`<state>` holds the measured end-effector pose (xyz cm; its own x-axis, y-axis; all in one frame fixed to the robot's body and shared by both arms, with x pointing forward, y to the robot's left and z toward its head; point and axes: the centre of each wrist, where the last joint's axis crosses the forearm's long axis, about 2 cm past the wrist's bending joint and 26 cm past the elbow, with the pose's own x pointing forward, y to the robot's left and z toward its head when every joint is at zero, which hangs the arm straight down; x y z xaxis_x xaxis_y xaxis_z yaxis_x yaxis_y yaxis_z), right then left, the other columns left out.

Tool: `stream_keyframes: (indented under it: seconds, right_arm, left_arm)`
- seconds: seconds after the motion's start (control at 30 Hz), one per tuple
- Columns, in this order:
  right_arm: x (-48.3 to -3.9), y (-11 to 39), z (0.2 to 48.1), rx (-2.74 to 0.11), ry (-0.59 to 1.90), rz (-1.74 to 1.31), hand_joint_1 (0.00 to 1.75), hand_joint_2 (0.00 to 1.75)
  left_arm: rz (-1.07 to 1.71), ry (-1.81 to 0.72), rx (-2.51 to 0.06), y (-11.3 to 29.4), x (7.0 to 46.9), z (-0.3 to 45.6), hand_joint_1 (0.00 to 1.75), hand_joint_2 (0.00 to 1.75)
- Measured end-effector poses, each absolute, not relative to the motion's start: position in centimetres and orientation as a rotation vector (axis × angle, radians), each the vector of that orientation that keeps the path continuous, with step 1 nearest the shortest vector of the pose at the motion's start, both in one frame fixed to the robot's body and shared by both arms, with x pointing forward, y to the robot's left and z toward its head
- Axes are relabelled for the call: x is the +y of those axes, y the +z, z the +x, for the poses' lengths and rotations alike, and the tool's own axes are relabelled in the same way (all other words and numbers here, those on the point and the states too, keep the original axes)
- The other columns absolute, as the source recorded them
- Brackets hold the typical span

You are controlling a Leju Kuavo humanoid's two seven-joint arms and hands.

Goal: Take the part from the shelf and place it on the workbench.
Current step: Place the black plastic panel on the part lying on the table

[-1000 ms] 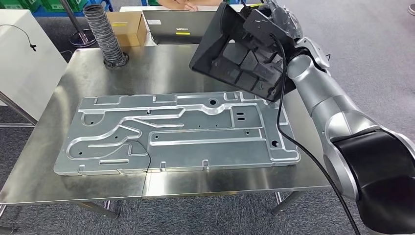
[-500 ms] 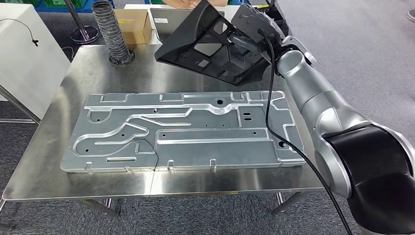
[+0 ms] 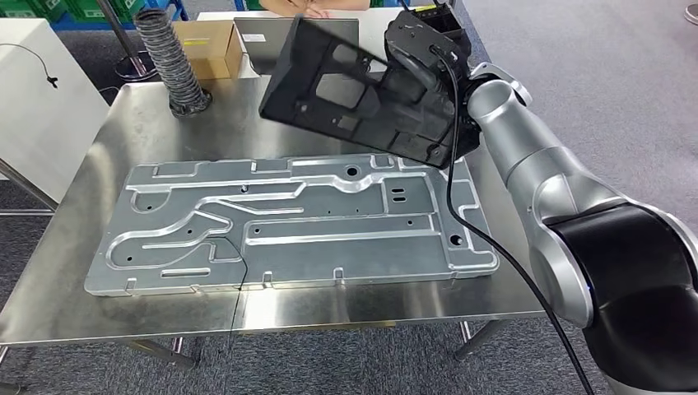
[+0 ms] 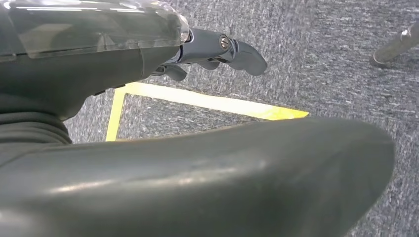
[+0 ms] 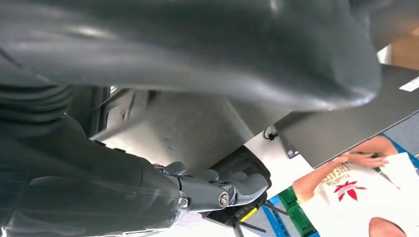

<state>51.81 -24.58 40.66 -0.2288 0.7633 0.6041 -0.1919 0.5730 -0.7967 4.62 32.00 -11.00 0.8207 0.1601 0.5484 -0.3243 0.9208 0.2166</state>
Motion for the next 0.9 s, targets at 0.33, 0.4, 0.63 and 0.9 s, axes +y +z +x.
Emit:
stream_keyframes:
  seconds: [0.33, 0.4, 0.63, 0.9]
  right_arm:
    - [-25.2, 42.4, 51.9, -1.526, 0.965, -0.577, 0.00, 0.00]
    - [-25.3, 42.2, 51.9, -1.509, 0.974, -0.579, 0.00, 0.00]
    - [-25.3, 43.5, 51.9, -1.515, 1.007, -0.623, 0.00, 0.00]
    - [-25.2, 44.3, 51.9, -1.776, 0.918, -0.641, 0.00, 0.00]
  left_arm:
    - [0.313, 0.276, -0.561, -11.0, 32.0, 4.6, 0.00, 0.00]
    - [0.313, 0.277, -0.561, -11.0, 32.0, 4.5, 0.00, 0.00]
    - [0.298, 0.277, -0.578, -11.0, 31.9, 4.7, 0.00, 0.00]
    - [0.294, 0.287, -0.597, -11.0, 31.7, 4.5, 0.00, 0.00]
